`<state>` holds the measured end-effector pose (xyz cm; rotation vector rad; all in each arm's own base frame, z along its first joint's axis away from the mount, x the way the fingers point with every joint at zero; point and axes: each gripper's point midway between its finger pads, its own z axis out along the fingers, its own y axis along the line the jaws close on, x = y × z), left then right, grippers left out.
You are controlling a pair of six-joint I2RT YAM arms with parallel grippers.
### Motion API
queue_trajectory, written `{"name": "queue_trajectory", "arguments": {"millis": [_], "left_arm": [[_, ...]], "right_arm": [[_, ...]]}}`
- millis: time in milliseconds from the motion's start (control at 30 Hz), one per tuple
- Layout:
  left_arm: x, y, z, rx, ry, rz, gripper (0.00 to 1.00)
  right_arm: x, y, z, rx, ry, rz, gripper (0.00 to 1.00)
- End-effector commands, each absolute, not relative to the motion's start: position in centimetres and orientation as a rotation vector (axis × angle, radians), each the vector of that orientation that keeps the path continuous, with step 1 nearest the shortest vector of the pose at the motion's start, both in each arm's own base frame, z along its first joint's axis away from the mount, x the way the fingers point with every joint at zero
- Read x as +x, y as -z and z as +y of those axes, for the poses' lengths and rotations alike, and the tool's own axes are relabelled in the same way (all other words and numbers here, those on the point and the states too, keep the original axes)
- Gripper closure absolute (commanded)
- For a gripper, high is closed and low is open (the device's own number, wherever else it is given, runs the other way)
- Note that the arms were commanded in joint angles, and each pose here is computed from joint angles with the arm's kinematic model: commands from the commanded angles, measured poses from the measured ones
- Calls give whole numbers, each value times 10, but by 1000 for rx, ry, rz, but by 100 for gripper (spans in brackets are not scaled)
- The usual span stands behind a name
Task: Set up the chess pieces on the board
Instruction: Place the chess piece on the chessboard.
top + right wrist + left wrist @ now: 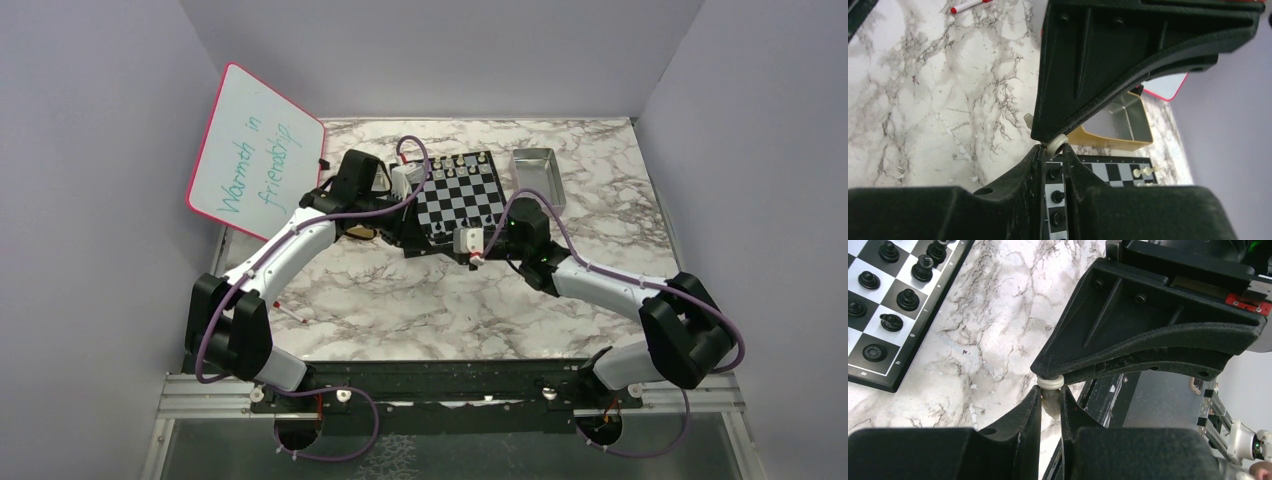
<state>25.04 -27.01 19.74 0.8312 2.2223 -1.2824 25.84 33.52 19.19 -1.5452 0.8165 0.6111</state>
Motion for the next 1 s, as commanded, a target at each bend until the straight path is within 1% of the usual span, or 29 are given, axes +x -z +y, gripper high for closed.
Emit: {"name": "queue_trajectory", "arguments": {"millis": [0, 233, 433, 533, 567, 633, 867, 900, 967], "left_arm": [[261, -208, -277, 824, 1243, 2187, 83], [271, -207, -277, 788, 1201, 2202, 72], [281, -216, -276, 743, 1145, 2170, 67], [285, -229, -276, 717, 1134, 2107, 67], [286, -232, -277, 714, 1136, 2086, 69], [287, -235, -277, 715, 1131, 2063, 78], [287, -232, -277, 725, 1133, 2060, 98], [287, -232, -277, 725, 1129, 2057, 100], [289, -233, -275, 719, 1109, 2052, 100]], "right_arm": [[260, -222, 344, -1352, -724, 879, 79], [277, -235, 337, -1052, -840, 1127, 79], [290, -242, 331, -850, -898, 1261, 80], [293, -239, 331, -781, -934, 1306, 82], [294, -239, 331, -761, -947, 1312, 82], [293, -240, 331, -721, -980, 1316, 83], [293, -236, 330, -666, -1024, 1391, 83], [293, -236, 329, -658, -1022, 1397, 83], [295, -234, 325, -624, -1012, 1422, 82]]}}
